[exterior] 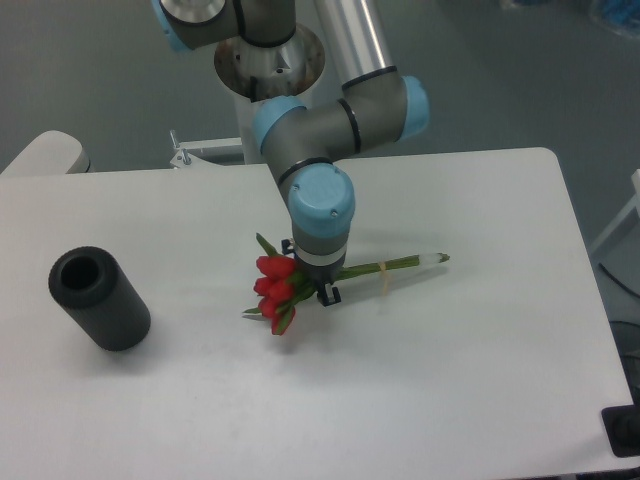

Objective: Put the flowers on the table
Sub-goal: 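Lower the held tulips onto the table surface, then open the gripper to release the tulip stems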

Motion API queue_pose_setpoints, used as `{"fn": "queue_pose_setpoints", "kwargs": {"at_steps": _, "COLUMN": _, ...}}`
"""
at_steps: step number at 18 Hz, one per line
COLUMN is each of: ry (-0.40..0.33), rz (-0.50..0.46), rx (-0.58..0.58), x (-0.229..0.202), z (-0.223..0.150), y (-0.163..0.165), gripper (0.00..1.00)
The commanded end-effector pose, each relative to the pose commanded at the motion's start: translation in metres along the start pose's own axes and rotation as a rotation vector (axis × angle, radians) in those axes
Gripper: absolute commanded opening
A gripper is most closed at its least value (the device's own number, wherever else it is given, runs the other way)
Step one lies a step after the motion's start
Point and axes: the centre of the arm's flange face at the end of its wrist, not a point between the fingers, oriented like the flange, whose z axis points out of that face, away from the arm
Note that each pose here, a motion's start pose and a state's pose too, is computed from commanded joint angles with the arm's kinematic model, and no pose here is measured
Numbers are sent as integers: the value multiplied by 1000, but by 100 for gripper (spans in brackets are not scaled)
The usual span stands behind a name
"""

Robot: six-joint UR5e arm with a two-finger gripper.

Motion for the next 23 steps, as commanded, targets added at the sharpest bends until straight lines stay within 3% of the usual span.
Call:
{"fn": "queue_pose_setpoints", "kwargs": {"at_steps": 3, "ry": 11, "rz": 43, "rx": 1, "x": 9, "z": 3, "y": 1, "gripper": 24}}
{"fn": "queue_pose_setpoints", "kwargs": {"at_steps": 6, "ry": 9, "rz": 60, "rx": 0, "x": 11, "z": 2, "y": 2, "gripper": 39}}
{"fn": "queue_pose_setpoints", "kwargs": {"at_steps": 9, "ry": 3, "rz": 57, "rx": 1, "x": 9, "z": 0, "y": 3, "gripper": 44}}
{"fn": "queue_pose_setpoints", "kwargs": {"at_steps": 14, "ry": -11, "rz": 37, "rx": 3, "x": 5, "z": -3, "y": 4, "gripper": 82}}
{"fn": "queue_pose_setpoints", "kwargs": {"at_steps": 15, "ry": -15, "rz": 35, "rx": 2, "x": 3, "z": -3, "y": 6, "gripper": 96}}
{"fn": "queue_pose_setpoints", "kwargs": {"at_steps": 16, "ry": -19, "rz": 32, "rx": 4, "x": 3, "z": -3, "y": 7, "gripper": 100}}
{"fn": "queue_pose_setpoints", "kwargs": {"at_steps": 23, "ry": -66, "rz": 21, "rx": -8, "x": -22, "z": -18, "y": 23, "gripper": 100}}
